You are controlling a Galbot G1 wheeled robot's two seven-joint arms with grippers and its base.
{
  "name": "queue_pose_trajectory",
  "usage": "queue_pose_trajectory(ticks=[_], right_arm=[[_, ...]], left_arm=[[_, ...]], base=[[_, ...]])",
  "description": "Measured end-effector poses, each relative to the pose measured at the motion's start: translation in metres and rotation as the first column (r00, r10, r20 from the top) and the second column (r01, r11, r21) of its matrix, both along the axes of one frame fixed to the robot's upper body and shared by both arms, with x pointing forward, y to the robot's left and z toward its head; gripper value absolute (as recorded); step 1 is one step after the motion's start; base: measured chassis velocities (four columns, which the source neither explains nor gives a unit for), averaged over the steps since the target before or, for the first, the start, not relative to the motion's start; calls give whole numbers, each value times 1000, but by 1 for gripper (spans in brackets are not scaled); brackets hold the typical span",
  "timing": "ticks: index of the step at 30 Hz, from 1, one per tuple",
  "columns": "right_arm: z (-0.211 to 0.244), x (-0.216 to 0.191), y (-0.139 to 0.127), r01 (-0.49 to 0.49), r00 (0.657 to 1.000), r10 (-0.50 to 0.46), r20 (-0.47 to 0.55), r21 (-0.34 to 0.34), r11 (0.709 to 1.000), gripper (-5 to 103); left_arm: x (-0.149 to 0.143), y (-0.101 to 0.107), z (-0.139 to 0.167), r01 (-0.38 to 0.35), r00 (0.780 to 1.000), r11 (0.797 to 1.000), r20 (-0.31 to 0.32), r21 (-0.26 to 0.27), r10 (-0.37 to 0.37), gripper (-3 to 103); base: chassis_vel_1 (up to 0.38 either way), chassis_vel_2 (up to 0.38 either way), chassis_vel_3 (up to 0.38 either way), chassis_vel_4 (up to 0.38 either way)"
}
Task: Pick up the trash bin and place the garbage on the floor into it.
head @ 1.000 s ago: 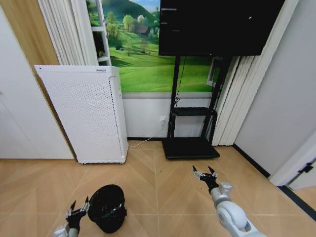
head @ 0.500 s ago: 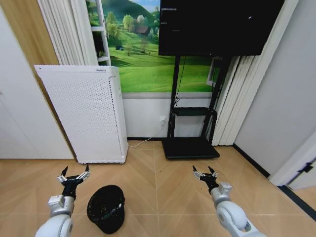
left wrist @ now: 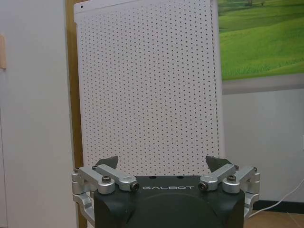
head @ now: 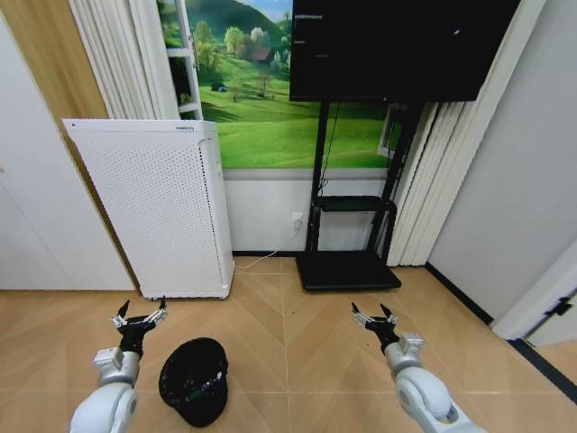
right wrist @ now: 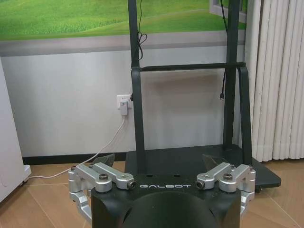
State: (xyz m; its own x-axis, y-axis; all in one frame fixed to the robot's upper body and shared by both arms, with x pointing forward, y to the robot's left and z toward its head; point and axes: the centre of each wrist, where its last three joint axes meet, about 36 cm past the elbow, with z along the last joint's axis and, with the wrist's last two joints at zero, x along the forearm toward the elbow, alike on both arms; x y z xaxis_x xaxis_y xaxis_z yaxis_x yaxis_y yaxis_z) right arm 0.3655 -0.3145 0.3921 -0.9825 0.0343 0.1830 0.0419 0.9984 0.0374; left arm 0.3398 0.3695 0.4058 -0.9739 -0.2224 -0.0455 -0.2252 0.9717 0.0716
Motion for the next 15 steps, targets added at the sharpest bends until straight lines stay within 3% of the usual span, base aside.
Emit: queue_pose_trajectory(ticks=[15], right_arm=[[0,0,0,0,1000,0,0,0,1000,100]], left_arm=[[-1,0,-1,-2,1000,1000,-3,-1,2,100]], base=[[0,0,0,0]])
